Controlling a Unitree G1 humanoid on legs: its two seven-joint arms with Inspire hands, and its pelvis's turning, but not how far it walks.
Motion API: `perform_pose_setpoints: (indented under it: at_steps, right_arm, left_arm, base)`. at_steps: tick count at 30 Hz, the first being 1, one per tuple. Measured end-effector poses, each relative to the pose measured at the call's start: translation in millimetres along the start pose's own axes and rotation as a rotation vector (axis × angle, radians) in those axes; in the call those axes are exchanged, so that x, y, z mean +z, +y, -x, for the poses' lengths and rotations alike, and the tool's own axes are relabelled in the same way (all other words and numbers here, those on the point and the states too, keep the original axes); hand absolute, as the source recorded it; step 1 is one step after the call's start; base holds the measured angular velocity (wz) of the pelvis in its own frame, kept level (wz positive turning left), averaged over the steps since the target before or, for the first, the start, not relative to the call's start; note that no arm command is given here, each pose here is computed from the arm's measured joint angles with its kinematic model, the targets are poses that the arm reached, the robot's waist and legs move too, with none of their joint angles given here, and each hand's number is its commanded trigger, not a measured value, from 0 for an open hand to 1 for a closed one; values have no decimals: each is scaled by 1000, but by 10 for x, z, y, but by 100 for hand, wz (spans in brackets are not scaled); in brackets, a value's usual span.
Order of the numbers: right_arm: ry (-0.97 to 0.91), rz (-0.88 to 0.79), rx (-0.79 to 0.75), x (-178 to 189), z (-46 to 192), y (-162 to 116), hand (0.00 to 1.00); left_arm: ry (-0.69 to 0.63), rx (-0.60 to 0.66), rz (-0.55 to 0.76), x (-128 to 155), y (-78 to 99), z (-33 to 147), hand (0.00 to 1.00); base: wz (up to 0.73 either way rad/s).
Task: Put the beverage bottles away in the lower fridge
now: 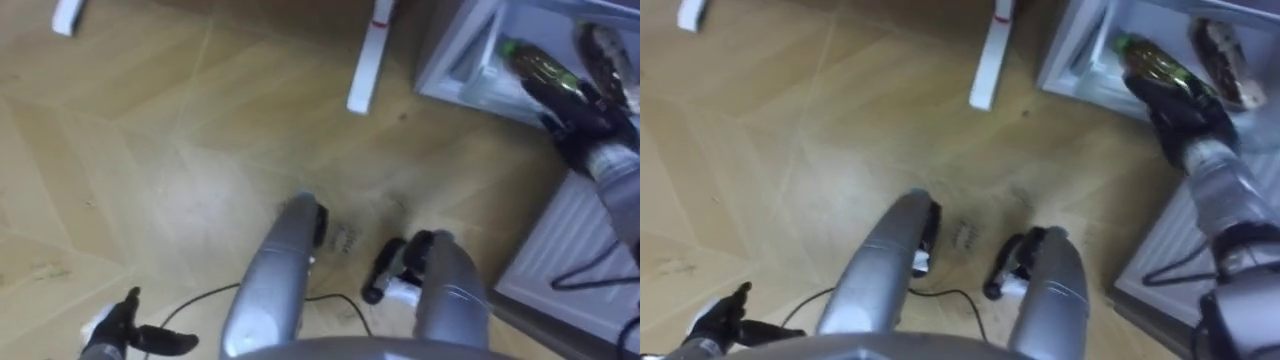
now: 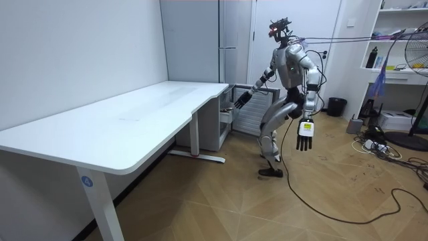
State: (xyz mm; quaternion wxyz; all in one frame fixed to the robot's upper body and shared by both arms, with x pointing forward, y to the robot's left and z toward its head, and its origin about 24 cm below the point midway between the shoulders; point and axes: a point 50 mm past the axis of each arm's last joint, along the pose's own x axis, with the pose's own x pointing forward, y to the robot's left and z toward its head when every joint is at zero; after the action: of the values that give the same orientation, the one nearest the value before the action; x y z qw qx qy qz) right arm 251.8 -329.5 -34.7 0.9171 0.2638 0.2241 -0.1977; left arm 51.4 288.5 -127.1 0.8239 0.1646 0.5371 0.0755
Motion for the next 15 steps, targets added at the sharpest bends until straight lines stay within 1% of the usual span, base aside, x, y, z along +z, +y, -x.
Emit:
perform_pose_setpoints:
  at_steps: [4,8,10,15]
  right_arm:
    - [71,-48,-48,-318,89,-172,0]
    - [128,-71,-66,-569,156,-222,0]
    - [149,-118,-89,-710,203,-260,0]
    - [182,-156,-124,-861,213,-222,0]
  left_arm:
    - [10,-10,66,43,-141,-54,0]
    - [5,5,96,99,-188,-93,0]
    - [0,15,108,118,-236,-101,0]
    - [0,9,130,137,-351,-109,0]
  base:
    - [-15]
    - [-12]
    - [-12]
    - [-15]
